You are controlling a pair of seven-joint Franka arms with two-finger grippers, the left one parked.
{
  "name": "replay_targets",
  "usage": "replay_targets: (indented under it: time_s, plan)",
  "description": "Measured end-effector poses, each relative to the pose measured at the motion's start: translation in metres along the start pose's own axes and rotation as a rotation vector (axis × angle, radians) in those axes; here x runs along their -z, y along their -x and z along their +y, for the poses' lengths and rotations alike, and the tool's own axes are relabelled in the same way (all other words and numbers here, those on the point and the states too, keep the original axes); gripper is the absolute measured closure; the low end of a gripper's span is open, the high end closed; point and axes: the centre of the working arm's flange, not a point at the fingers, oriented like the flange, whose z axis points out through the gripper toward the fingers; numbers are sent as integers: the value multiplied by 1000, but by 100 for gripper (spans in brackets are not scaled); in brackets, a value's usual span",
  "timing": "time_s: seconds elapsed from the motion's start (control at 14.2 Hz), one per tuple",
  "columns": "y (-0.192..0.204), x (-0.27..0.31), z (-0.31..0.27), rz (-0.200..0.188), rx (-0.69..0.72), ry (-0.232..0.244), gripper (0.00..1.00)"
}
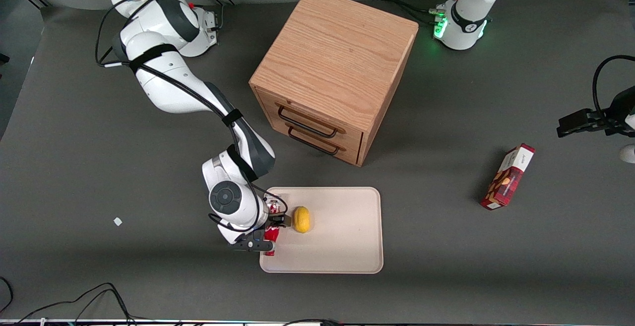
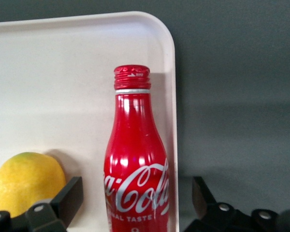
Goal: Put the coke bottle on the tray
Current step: 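Lower the bottle onto the tray and open the right gripper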
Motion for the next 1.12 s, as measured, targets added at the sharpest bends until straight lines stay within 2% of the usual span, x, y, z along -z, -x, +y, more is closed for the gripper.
replay_targets:
  time_s: [0.42, 0.7, 0.91, 1.12]
  plan:
    - [-2, 5, -1, 7, -1, -5, 0]
    - [-3, 44, -9, 26, -35, -16, 0]
    - [20, 86, -14, -20, -44, -8, 0]
    - [59, 135, 3, -58, -35, 34, 0]
